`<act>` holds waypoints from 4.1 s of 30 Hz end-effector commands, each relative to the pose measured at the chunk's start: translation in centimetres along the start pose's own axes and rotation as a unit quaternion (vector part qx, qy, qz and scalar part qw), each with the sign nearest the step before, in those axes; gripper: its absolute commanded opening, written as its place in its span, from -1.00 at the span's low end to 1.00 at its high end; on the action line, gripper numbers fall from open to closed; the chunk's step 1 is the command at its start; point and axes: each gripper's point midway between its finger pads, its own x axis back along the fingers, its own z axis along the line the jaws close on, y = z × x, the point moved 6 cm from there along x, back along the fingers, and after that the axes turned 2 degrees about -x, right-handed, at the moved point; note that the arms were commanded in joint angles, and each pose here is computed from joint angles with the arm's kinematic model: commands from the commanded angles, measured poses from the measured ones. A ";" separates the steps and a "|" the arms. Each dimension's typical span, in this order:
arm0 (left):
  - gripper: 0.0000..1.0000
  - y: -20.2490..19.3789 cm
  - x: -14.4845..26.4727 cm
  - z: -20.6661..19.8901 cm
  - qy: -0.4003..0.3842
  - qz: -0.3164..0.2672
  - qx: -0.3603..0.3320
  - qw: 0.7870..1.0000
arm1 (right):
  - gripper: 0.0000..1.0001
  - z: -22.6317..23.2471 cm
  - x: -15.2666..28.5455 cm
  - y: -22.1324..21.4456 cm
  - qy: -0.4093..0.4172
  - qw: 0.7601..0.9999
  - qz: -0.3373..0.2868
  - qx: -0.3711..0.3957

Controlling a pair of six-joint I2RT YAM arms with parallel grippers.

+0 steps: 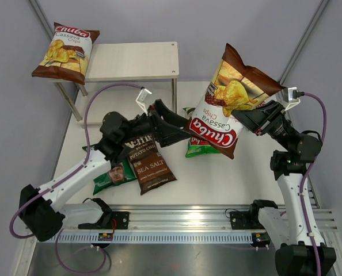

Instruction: Place and organize the chips bags onto the shelf

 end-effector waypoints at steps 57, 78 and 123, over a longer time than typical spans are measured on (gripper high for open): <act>-0.66 6.8 0.6 0.4 -0.010 -0.316 -0.008 0.949 | 0.99 -1.1 -3.1 0.7 0.096 0.991 -0.093 -0.013; -0.73 18.3 13.8 4.1 0.380 -0.375 0.071 0.842 | 0.99 -3.4 0.4 -0.5 -0.171 0.974 -0.088 0.120; 0.43 21.6 21.6 10.1 0.567 -0.297 0.115 0.760 | 0.99 -3.0 1.2 -0.9 -0.192 0.970 -0.079 0.124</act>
